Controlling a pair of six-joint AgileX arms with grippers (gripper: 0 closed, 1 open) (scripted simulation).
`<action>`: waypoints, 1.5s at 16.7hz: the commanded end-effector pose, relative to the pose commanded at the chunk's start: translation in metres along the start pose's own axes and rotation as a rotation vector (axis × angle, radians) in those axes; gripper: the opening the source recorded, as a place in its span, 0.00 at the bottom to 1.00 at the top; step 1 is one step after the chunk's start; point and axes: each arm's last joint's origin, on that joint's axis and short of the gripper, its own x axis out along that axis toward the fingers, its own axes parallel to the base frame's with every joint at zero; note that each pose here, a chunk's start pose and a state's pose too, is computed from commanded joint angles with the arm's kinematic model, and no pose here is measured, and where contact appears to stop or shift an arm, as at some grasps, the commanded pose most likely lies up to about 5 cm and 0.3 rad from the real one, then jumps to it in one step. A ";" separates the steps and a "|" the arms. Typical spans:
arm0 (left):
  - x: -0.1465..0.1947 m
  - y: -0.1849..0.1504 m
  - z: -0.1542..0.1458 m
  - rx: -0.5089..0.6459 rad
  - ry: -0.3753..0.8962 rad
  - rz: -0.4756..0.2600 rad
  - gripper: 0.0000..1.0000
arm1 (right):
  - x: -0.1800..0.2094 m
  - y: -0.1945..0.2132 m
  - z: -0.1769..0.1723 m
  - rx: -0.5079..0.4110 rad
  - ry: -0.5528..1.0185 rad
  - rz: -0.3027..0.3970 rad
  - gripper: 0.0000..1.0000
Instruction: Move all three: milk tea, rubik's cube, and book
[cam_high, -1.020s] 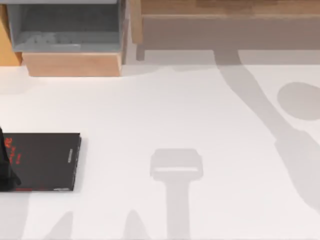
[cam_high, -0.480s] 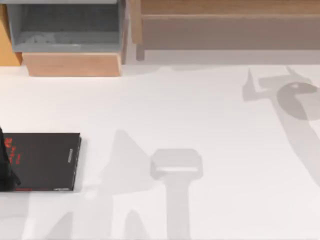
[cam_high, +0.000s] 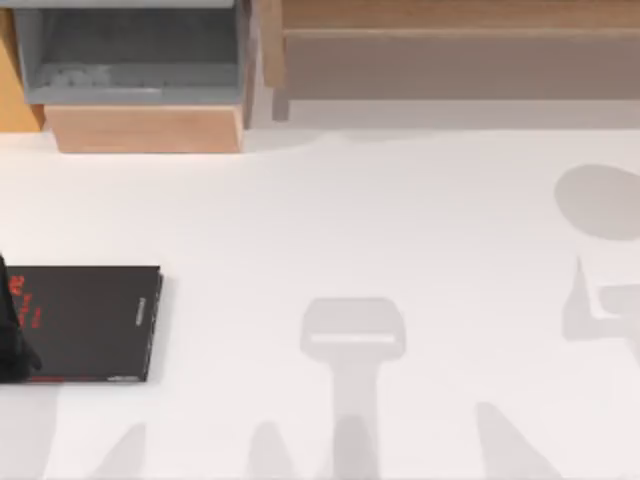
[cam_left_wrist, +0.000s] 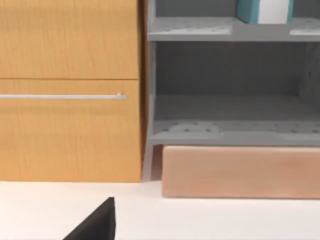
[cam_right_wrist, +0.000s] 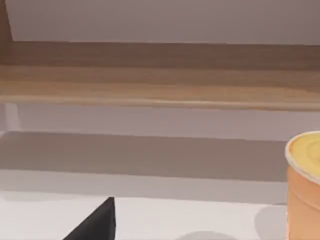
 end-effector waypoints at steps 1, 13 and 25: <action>0.000 0.000 0.000 0.000 0.000 0.000 1.00 | -0.006 -0.002 -0.014 -0.001 -0.014 -0.016 1.00; 0.000 0.000 0.000 0.000 0.000 0.000 1.00 | -0.016 -0.008 -0.064 -0.008 -0.068 -0.081 1.00; 0.089 -0.016 0.133 -0.019 -0.038 -0.013 1.00 | -0.016 -0.008 -0.064 -0.008 -0.068 -0.081 1.00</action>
